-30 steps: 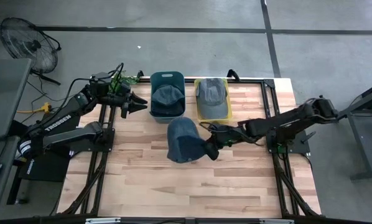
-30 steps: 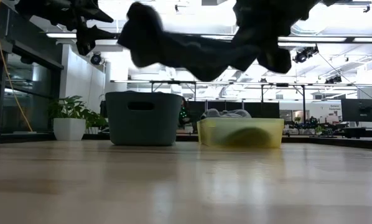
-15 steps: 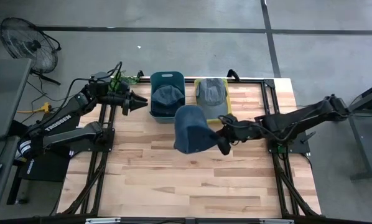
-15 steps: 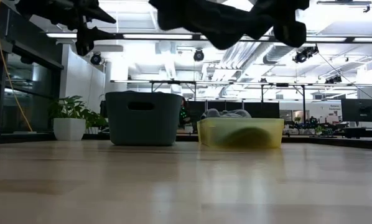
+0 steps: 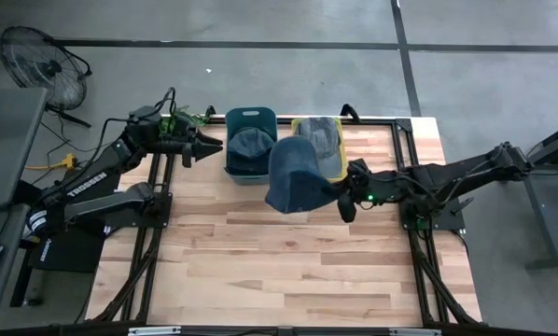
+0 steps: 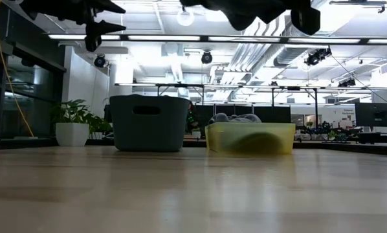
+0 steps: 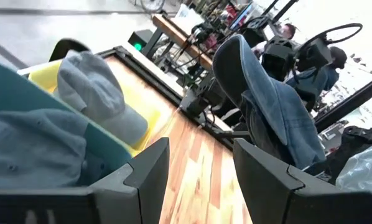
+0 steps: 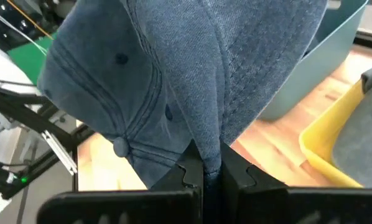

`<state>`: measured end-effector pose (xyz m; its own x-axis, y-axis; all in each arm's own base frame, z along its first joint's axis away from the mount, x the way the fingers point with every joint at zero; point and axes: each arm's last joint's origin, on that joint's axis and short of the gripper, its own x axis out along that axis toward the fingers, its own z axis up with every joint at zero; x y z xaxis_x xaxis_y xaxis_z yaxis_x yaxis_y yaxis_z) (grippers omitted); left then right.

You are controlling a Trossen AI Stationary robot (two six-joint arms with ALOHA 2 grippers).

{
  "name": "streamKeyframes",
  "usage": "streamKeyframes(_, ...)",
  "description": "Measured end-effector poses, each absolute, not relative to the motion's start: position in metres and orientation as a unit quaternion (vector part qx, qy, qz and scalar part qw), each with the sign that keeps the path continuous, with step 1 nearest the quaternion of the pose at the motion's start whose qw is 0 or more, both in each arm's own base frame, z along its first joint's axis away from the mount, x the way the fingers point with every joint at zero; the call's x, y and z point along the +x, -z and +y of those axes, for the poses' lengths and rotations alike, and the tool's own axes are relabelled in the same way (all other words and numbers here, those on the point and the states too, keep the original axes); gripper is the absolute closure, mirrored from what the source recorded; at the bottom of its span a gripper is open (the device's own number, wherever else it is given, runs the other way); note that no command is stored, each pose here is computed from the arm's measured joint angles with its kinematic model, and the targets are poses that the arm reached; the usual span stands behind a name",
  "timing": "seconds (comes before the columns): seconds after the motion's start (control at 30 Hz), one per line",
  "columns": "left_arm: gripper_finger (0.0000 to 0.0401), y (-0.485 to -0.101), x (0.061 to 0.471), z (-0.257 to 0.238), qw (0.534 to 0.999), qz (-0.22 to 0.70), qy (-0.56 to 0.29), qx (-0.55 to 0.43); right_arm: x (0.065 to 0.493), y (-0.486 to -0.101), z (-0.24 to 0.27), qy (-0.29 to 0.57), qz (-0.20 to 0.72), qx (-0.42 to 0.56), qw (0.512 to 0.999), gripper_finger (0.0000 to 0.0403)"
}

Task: Pick & Place hat
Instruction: Put the blue cap into the blue bin

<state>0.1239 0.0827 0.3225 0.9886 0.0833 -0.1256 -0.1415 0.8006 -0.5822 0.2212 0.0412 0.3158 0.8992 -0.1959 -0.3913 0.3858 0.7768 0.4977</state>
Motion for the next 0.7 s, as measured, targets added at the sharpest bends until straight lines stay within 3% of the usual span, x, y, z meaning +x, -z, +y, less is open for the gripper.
streamKeyframes(0.7,0.0224,-0.321,0.167,0.078,0.956,0.032,-0.011,-0.293,0.208,-0.355,-0.003,0.130,0.105,0.279,0.945,0.0395)
